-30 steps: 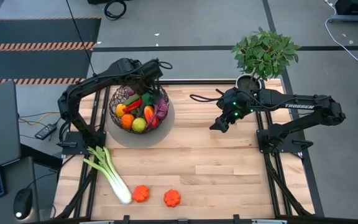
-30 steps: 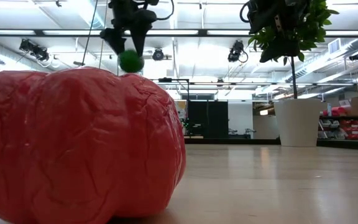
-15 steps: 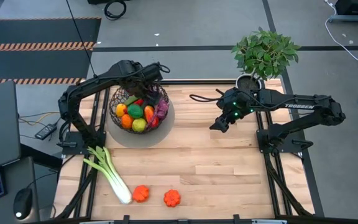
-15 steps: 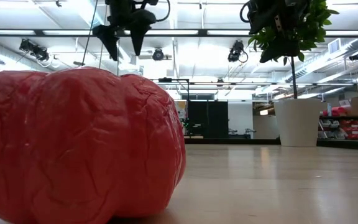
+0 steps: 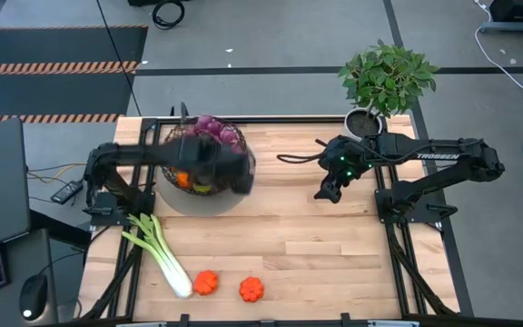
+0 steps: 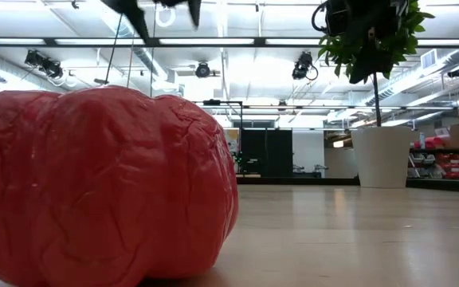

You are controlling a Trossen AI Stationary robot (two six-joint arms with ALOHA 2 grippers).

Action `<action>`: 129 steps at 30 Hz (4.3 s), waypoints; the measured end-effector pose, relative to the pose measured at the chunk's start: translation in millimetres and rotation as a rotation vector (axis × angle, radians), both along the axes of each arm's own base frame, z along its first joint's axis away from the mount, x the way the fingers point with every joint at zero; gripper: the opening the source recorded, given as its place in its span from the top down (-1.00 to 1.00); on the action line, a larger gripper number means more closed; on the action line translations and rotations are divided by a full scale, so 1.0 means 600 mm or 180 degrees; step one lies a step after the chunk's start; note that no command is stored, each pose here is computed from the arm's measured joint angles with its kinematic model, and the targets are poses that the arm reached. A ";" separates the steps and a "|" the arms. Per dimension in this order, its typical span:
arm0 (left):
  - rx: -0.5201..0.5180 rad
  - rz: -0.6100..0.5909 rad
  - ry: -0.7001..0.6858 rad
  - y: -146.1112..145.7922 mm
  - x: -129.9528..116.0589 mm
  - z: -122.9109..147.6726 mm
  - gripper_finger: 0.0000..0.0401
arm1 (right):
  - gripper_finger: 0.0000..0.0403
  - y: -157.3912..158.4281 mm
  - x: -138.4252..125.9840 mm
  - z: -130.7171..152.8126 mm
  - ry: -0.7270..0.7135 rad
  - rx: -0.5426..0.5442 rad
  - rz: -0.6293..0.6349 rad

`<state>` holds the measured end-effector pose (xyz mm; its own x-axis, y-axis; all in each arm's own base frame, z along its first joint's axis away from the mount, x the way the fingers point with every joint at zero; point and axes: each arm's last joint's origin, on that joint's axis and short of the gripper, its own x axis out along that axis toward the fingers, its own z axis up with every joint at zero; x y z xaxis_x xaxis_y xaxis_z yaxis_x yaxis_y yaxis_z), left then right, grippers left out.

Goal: Build produce basket
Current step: Put the left orange pumpkin into the black wire basket, then put the orange pumpkin into the black wire basket

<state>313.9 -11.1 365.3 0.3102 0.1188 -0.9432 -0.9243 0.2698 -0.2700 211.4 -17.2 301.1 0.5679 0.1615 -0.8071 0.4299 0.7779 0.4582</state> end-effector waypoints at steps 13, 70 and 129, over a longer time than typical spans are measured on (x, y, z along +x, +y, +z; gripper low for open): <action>-0.0514 0.0444 0.0480 -0.229 -0.005 -0.076 -0.96 | -0.73 0.030 0.002 0.001 -0.0097 -0.0026 0.0557; -0.0880 -0.0348 0.1880 -0.335 0.030 -0.337 -0.96 | -0.73 0.104 -0.006 0.001 0.0007 0.0038 0.0771; 0.0717 0.0193 0.0481 0.172 -0.079 -0.015 -0.99 | -0.73 0.078 0.009 0.007 -0.0122 0.0173 -0.0260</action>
